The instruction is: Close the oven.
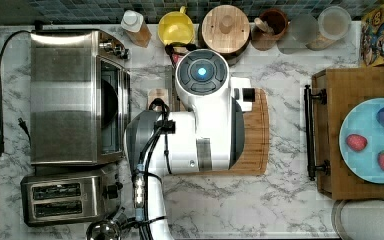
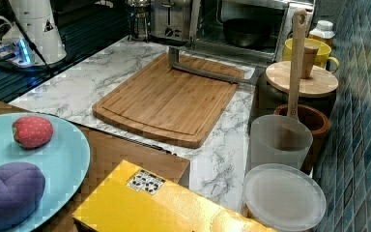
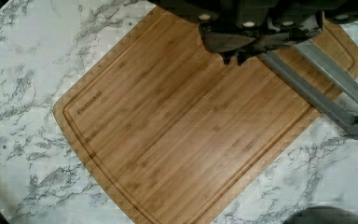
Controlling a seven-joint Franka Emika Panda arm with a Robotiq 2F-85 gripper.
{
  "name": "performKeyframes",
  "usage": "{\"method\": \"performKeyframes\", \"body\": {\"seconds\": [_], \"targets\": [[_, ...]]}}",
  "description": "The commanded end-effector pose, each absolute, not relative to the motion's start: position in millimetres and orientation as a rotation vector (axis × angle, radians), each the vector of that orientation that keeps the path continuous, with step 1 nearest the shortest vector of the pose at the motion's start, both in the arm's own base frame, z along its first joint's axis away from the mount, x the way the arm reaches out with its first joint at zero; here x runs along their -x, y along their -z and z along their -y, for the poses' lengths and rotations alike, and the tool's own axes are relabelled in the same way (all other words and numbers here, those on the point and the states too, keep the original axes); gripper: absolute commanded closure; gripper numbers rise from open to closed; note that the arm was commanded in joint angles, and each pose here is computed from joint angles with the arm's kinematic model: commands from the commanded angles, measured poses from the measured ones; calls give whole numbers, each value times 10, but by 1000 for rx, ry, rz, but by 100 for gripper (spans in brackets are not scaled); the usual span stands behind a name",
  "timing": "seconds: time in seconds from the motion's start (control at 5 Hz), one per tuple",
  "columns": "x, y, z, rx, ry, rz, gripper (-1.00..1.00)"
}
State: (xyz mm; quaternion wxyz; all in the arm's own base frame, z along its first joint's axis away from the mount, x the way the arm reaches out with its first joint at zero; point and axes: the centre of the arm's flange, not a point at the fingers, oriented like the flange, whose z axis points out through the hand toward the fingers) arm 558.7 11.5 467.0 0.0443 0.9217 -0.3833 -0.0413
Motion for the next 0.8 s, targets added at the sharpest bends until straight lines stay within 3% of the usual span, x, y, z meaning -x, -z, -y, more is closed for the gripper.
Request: {"method": "performKeyframes", "body": {"seconds": [0.2, 0.4, 0.6, 0.8], "targets": [[-5309, -4012, 313, -3035, 50, 990, 100], [-5308, -3779, 639, -3180, 85, 847, 100], [-5304, -3596, 856, -3370, 51, 689, 100], [-5237, -3487, 894, -3548, -59, 598, 100]]}}
